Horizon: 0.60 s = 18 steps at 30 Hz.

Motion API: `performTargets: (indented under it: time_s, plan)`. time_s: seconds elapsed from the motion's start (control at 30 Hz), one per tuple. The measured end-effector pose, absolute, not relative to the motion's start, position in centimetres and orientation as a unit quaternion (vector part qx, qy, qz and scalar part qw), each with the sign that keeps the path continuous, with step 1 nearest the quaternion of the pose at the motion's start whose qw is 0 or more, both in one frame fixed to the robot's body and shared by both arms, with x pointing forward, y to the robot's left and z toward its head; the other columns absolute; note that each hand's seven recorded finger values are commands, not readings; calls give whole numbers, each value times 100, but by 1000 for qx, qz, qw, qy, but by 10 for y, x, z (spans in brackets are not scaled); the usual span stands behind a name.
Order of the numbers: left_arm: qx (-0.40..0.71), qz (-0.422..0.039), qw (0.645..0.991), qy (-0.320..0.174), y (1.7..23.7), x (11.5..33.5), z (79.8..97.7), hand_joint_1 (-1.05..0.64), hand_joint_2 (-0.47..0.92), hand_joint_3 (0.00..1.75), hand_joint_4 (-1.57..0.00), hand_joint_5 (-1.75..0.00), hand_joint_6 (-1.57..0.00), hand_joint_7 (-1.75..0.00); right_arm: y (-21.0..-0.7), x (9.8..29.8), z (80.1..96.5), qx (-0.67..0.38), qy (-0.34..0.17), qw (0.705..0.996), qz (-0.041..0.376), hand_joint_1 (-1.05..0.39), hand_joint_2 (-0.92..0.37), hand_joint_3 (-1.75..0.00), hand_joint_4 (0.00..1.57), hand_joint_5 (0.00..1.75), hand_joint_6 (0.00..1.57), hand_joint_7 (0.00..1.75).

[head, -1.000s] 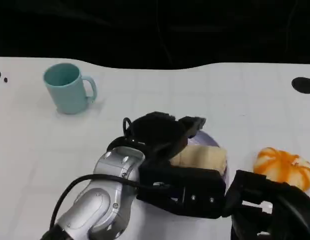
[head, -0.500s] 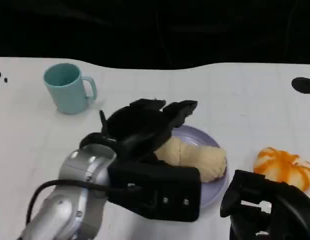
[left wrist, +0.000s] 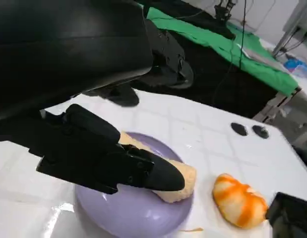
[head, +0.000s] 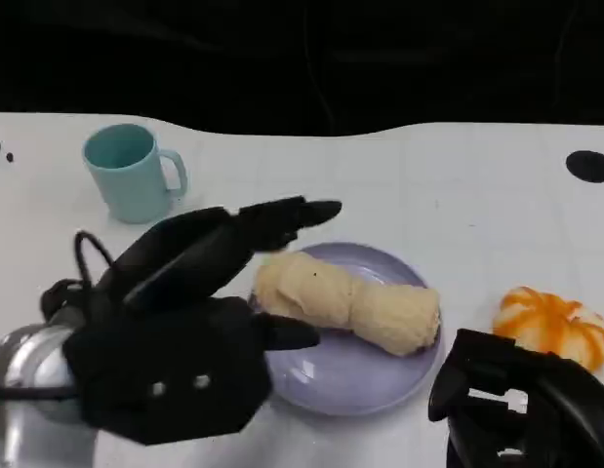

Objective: Grasp the towel on the left side of the plate with the left hand and place it into the plate.

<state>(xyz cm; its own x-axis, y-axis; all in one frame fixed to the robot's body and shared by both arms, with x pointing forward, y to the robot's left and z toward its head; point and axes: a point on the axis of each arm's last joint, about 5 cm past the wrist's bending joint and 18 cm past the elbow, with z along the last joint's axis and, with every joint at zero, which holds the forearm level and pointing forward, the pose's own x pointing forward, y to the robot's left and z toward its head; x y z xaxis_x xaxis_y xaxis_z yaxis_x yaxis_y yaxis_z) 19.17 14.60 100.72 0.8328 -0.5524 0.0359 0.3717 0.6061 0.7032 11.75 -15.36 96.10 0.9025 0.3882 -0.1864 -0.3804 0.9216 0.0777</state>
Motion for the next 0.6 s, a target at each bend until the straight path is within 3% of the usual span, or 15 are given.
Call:
performTargets:
  time_s: [0.13,0.23,0.27,0.37,0.5,0.6]
  plan:
    - [275,-250,920,-127,157,181,1004,-23,92,30,-92,-64,-92,-21,-153,118,961,18,98,975,198,-12,-50,-131,73,175,64,159]
    - [189,-225,949,-113,165,168,996,-20,92,42,-92,-87,-107,-26,-153,119,962,18,96,975,197,-12,-49,-131,73,175,64,159]
    - [160,-214,958,-105,168,163,993,-19,88,50,-89,-100,-108,-37,-152,119,962,18,96,975,197,-11,-49,-132,73,175,64,159]
    - [102,-189,973,-87,172,150,985,-21,76,75,-85,-123,-90,-88,-152,119,962,18,96,976,197,-11,-49,-133,73,175,64,159]
    - [66,-162,982,-65,177,138,978,-23,68,93,-78,-139,-81,-112,-152,120,962,18,94,976,198,-9,-50,-133,74,175,63,160]
    - [1,-146,989,-33,179,127,972,-22,68,92,-76,-146,-77,-119,-152,120,962,19,94,975,198,-9,-50,-132,74,175,63,160]
